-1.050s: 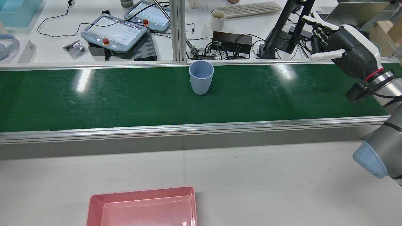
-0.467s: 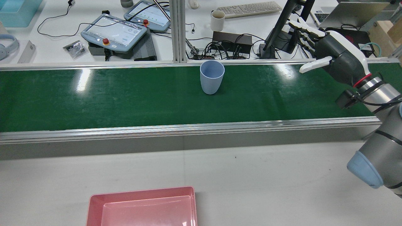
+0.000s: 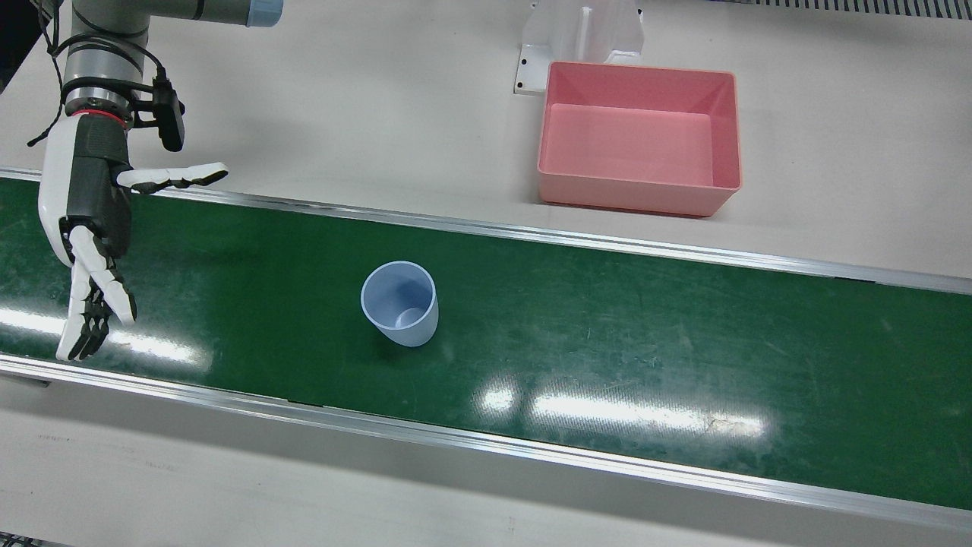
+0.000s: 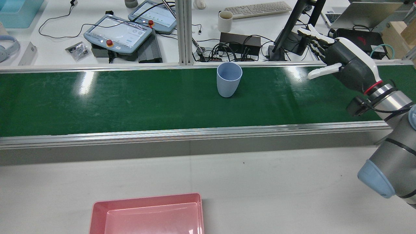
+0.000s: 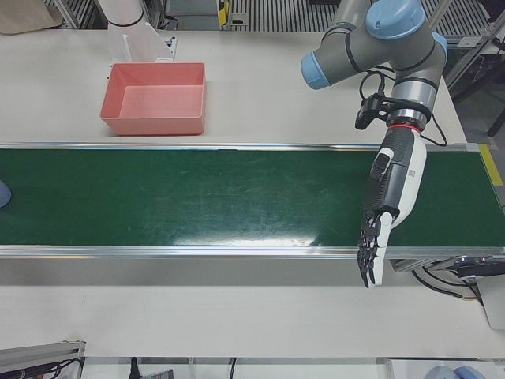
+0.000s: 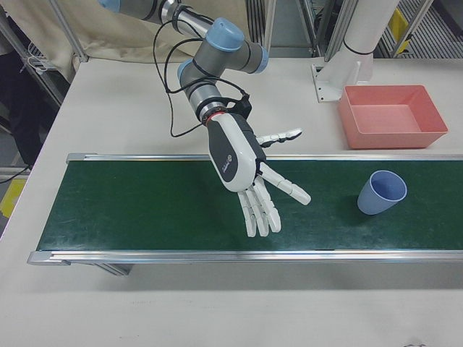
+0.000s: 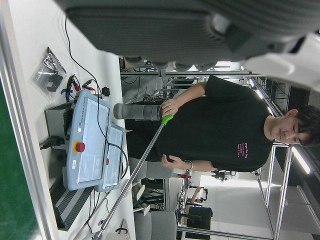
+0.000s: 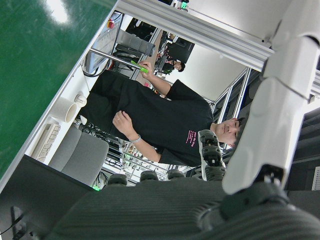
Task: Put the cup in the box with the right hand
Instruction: 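Lower the open right hand beside the approaching blue cup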
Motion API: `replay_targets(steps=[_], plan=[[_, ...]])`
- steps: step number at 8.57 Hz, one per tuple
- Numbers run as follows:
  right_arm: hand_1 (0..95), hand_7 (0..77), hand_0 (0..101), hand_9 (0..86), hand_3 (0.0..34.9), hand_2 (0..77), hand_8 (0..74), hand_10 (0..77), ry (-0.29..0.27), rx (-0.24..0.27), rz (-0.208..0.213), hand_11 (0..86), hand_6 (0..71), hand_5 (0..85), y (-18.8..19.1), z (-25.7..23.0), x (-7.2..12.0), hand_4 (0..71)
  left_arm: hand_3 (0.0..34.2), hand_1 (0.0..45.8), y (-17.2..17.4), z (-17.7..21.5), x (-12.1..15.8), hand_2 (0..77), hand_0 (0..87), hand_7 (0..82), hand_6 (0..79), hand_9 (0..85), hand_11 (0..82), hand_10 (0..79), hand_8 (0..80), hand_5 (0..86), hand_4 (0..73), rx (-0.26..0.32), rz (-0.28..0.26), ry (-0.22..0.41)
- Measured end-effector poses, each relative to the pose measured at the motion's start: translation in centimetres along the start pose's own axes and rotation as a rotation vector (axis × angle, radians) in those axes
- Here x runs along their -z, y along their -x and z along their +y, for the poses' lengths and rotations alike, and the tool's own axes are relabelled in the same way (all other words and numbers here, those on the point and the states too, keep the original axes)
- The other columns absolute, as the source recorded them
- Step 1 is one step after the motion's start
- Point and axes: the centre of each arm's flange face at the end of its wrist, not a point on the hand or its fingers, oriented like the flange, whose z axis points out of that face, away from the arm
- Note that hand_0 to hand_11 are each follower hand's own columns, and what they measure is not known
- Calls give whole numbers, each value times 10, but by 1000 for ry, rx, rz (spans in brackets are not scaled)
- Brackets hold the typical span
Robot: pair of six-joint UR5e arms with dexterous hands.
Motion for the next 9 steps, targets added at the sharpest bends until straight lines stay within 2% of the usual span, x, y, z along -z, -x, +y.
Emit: replay_targets(steps=[2, 3, 5, 9], plan=[[169, 16, 496, 5, 0, 11, 0, 0, -18, -3, 2, 11, 5, 44, -15, 0, 3, 0, 0, 5, 0, 0, 0, 5, 0, 0, 0, 0, 0, 0, 0, 0, 0, 0, 0, -1], [175, 16, 492, 5, 0, 76, 5, 0, -22, -9, 2, 5, 5, 44, -27, 5, 4, 0, 0, 5, 0, 0, 0, 5, 0, 0, 0, 5, 0, 0, 0, 0, 0, 0, 0, 0], [164, 16, 492, 5, 0, 38, 5, 0, -23, -20, 1, 5, 5, 38, -45, 15, 4, 0, 0, 5, 0, 1, 0, 5, 0, 0, 0, 0, 0, 0, 0, 0, 0, 0, 0, 0], [169, 16, 492, 5, 0, 49, 0, 0, -35, -22, 7, 5, 5, 38, -62, 18, 7, 0, 0, 5, 0, 0, 0, 5, 0, 0, 0, 0, 0, 0, 0, 0, 0, 0, 0, -1]])
